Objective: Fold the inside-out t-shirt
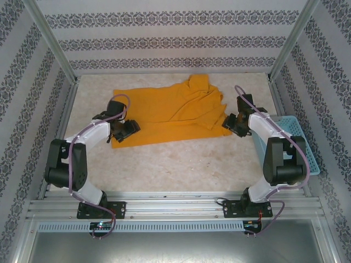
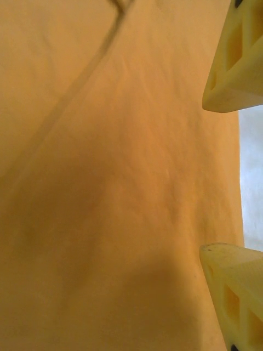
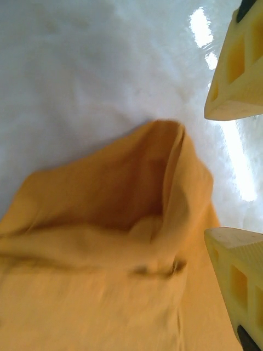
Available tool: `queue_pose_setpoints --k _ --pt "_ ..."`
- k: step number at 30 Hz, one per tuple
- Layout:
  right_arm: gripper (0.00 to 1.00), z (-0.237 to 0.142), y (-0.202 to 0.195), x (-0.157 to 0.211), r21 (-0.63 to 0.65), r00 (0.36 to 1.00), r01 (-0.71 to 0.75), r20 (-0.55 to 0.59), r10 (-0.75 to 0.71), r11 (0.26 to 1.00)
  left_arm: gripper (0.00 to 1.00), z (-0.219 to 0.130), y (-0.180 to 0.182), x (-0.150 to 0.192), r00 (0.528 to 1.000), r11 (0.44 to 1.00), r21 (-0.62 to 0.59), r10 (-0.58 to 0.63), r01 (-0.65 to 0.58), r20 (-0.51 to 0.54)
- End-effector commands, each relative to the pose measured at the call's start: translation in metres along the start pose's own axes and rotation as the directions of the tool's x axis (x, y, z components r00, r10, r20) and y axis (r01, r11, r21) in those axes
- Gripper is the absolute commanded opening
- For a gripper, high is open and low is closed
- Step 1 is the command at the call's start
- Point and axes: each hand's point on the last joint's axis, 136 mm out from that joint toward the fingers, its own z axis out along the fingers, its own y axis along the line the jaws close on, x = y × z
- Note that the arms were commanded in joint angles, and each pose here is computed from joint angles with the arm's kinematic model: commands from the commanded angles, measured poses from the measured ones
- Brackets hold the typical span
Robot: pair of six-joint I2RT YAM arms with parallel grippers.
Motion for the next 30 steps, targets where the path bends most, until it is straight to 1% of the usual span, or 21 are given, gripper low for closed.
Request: queue_pose_setpoints --k 1,5,7,13,16,18,20,22,24,25,27,28,30 --pt "0.55 0.004 0.005 0.005 -0.074 0.999 -0.035 0.004 0.035 0.997 0.64 0.014 0.006 -0.003 1.0 1.0 -0.004 -0.026 0.026 0.017" --pt "0.56 0.023 -0.001 0.013 -0.081 0.997 -0.077 -0.035 0.075 0.994 0.64 0.029 0.017 -0.001 0.999 0.999 -0.04 -0.035 0.036 0.01" --pt "0.55 0.031 -0.004 0.01 -0.066 0.995 -0.09 -0.036 0.088 0.994 0.64 0.033 0.025 -0.001 0.999 0.997 -0.068 -0.037 0.037 0.007" --pt "0.44 0.037 -0.023 -0.014 0.036 0.996 -0.089 0.03 0.088 0.995 0.64 0.035 0.052 -0.007 0.999 0.988 -0.143 -0.053 0.054 0.011" --pt "0.35 0.039 -0.027 -0.021 0.069 0.996 -0.082 0.041 0.079 0.994 0.64 0.035 0.06 -0.009 0.998 0.986 -0.152 -0.064 0.065 0.011" --pt "0.25 0.04 -0.028 -0.024 0.08 0.996 -0.079 0.049 0.075 0.994 0.64 0.034 0.066 -0.01 0.997 0.985 -0.155 -0.074 0.075 0.013" --pt "0.18 0.041 -0.026 -0.024 0.068 0.996 -0.08 0.05 0.076 0.995 0.64 0.035 0.067 -0.01 0.997 0.986 -0.143 -0.082 0.083 0.008" --pt "0.14 0.039 -0.025 -0.025 0.063 0.996 -0.072 0.05 0.069 0.995 0.64 0.035 0.068 -0.011 0.997 0.986 -0.145 -0.083 0.083 0.006" --pt "0.15 0.031 -0.024 -0.027 0.069 0.997 -0.05 0.07 0.045 0.996 0.64 0.035 0.07 -0.011 0.996 0.985 -0.147 -0.085 0.085 0.008" --pt "0.17 0.027 -0.023 -0.027 0.059 0.997 -0.036 0.074 0.032 0.998 0.64 0.035 0.071 -0.012 0.996 0.986 -0.146 -0.086 0.086 0.007" --pt "0.27 0.016 -0.018 -0.024 0.029 0.997 -0.025 0.079 0.022 0.999 0.64 0.035 0.069 -0.012 0.996 0.987 -0.134 -0.087 0.087 0.004" --pt "0.3 0.012 -0.017 -0.02 0.012 0.997 -0.022 0.079 0.021 1.0 0.64 0.035 0.068 -0.012 0.996 0.988 -0.131 -0.086 0.085 0.002" --pt "0.32 0.008 -0.018 -0.011 -0.006 0.997 -0.032 0.068 0.032 0.999 0.64 0.035 0.068 -0.013 0.997 0.988 -0.134 -0.082 0.082 0.003"
